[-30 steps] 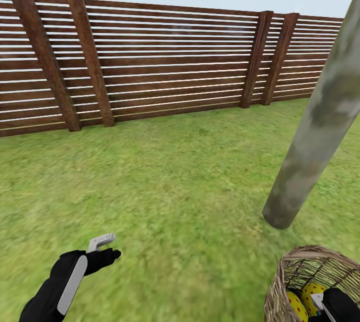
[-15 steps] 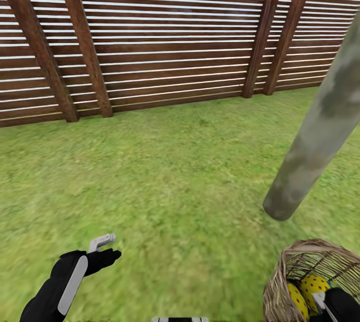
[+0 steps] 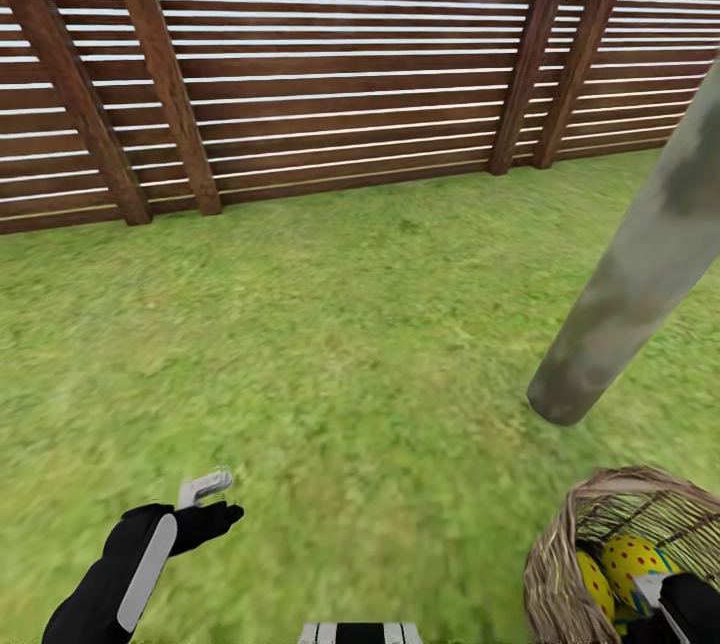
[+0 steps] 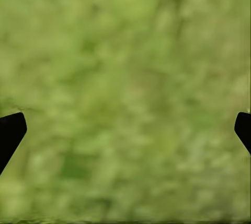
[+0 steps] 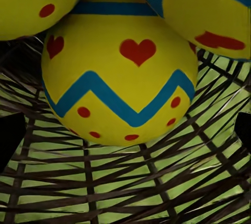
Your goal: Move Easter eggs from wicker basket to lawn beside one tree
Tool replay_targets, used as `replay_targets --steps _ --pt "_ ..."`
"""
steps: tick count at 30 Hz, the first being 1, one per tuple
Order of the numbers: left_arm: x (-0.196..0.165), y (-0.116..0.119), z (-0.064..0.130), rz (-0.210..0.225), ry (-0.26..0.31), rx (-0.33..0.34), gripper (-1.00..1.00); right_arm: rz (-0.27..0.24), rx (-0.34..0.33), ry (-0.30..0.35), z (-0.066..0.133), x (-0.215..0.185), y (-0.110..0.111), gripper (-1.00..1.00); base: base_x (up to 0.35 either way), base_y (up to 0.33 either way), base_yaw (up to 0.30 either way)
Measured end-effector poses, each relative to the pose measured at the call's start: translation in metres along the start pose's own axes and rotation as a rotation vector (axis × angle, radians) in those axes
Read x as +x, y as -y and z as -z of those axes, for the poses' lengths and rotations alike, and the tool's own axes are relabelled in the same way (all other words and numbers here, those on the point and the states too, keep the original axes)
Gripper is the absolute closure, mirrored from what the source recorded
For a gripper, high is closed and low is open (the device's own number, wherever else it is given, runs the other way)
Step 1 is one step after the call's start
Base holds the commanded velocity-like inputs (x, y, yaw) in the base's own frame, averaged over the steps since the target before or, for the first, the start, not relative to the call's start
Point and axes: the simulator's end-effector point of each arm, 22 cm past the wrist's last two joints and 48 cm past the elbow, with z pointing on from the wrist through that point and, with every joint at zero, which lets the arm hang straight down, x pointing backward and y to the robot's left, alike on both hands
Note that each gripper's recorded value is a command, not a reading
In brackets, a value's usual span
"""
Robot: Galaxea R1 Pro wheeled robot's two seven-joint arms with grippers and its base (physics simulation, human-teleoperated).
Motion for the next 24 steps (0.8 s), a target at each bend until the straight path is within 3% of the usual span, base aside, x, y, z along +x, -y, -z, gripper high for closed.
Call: replay_targets --steps 10,24 --pt "0.020 -0.007 -0.018 0.004 -0.054 -0.016 -1.00 0.022 -0.002 0.016 -0.013 -0.002 -0.004 -1.00 0.000 0.000 0.000" --pt "0.041 -0.015 -0.037 0.009 -0.107 -0.033 -1.00 0.039 -0.006 -0.023 -0.030 0.008 -0.010 -1.00 0.000 0.000 0.000"
